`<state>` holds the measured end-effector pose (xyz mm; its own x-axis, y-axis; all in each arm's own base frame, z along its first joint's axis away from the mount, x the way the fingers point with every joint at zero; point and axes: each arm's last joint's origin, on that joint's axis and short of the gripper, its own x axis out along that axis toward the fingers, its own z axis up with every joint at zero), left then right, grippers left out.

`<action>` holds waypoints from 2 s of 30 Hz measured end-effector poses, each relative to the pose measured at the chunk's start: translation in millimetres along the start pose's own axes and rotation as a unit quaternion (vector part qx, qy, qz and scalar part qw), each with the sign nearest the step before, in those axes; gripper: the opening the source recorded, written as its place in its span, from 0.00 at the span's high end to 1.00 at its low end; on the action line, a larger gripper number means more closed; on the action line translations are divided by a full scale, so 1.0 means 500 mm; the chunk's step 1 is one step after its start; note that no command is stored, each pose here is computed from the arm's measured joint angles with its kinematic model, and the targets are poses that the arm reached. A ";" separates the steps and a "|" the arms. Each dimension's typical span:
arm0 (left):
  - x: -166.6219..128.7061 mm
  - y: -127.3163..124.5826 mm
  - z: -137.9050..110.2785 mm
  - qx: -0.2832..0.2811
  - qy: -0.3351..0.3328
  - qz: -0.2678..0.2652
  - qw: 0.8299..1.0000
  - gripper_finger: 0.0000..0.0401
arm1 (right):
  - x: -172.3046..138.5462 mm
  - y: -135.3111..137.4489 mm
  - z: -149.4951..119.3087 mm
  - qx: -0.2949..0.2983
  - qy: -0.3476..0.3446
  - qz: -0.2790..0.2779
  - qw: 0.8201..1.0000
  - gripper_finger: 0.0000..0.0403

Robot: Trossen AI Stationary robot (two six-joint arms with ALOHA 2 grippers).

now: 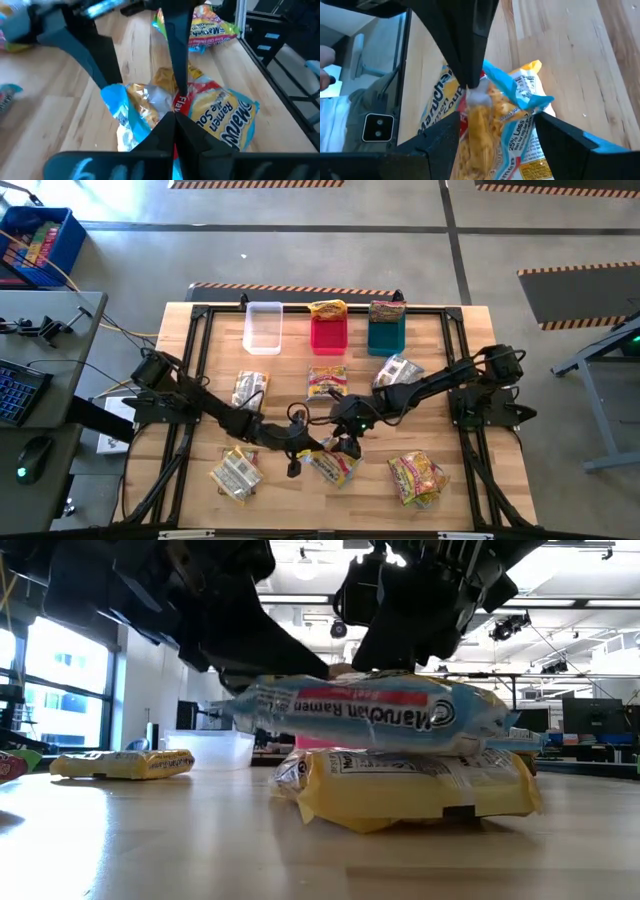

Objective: Sort Maruchan noodles
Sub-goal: Put the blue noodle pack into the transparent bin

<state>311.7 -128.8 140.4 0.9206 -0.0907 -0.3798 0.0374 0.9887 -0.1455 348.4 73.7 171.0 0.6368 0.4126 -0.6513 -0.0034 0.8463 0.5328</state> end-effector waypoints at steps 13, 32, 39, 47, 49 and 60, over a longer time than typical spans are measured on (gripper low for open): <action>-0.023 -0.016 0.029 0.033 -0.033 0.010 0.999 1.00 | 0.000 0.006 0.006 -0.048 -0.017 0.011 0.999 0.42; -0.115 -0.122 -0.082 0.045 0.108 0.085 0.989 0.71 | 0.001 -0.004 -0.001 -0.093 -0.018 -0.055 0.994 0.61; -0.080 -0.115 -0.102 0.078 0.094 0.096 0.988 0.56 | 0.000 -0.006 0.004 -0.093 -0.028 -0.056 0.994 0.61; -0.031 -0.120 -0.099 0.135 0.100 0.087 0.982 0.53 | -0.001 -0.003 0.010 -0.097 -0.043 -0.054 0.993 0.61; -0.016 -0.121 -0.100 0.144 0.107 0.082 0.980 0.53 | -0.001 -0.003 0.011 -0.103 -0.046 -0.053 0.992 0.61; 0.002 -0.119 -0.081 0.211 0.101 0.111 0.966 0.88 | 0.000 0.000 0.010 -0.118 -0.046 -0.052 0.991 0.61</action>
<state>294.7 -192.4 111.9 0.8309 0.1502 -0.5358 0.0414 0.9435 0.3288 352.3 72.3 173.6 0.7101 0.2963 -0.6388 -0.1071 0.9421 0.3179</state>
